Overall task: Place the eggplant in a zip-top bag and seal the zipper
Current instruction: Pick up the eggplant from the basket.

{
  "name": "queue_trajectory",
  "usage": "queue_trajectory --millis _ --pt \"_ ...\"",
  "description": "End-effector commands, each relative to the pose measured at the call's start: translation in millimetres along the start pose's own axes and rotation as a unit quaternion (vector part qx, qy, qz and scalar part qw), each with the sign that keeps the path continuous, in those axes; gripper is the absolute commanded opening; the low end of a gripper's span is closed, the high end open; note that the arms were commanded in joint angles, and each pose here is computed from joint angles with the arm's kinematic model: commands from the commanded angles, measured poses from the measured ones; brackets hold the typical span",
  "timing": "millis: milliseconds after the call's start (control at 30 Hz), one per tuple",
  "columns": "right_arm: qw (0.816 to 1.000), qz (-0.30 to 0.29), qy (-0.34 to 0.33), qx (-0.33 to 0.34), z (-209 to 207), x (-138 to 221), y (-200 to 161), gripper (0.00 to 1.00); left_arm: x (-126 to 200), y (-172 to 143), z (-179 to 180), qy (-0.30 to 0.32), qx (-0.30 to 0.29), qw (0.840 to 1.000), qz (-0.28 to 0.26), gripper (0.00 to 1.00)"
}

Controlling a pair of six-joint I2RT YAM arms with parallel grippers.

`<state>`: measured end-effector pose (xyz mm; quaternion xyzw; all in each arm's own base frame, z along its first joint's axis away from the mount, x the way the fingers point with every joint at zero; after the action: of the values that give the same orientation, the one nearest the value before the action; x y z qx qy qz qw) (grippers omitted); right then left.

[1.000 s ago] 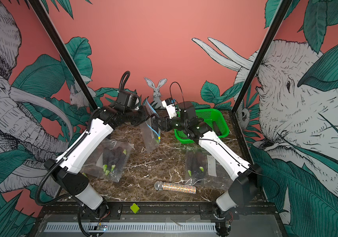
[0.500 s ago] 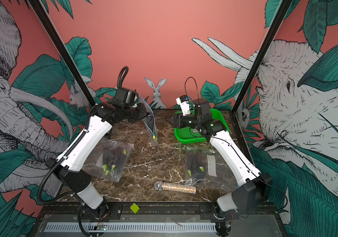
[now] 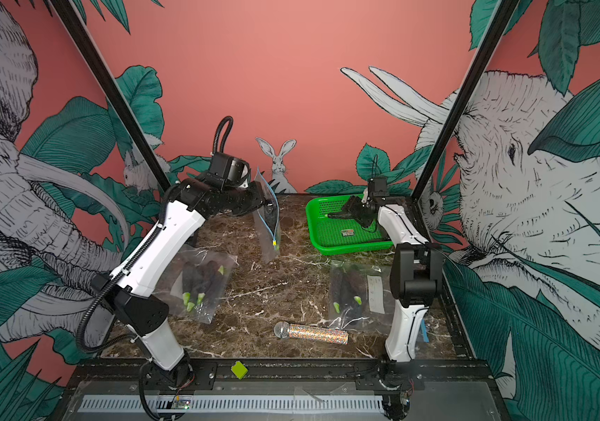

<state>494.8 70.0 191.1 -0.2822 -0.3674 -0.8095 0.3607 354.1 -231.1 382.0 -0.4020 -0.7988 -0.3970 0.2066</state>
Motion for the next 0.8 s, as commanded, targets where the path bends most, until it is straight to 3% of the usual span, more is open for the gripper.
queue_trajectory --millis 0,333,767 --pt "0.995 -0.073 0.029 -0.069 9.4 -19.0 31.0 0.71 -3.7 1.1 -3.9 -0.021 0.001 1.000 0.008 0.00" --pt "0.981 -0.134 0.010 -0.138 -14.2 -73.4 44.7 0.64 -22.5 -3.1 -2.6 -0.026 0.006 0.999 0.032 0.00" --pt "0.974 -0.157 -0.023 -0.159 -33.1 -89.8 30.9 0.52 -24.4 -2.7 -2.4 -0.025 0.009 0.999 0.031 0.00"
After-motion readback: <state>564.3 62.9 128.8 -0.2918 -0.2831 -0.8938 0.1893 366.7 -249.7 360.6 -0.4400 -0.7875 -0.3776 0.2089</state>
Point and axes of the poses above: each gripper's point midway between its finger pads, its own x axis back along the fingers, its own z axis along the line the jaws close on, y = z × x, the point moved 6 cm from there along x, back along the fingers, and after that the axes turned 4 degrees about x, right-handed, at the moved point
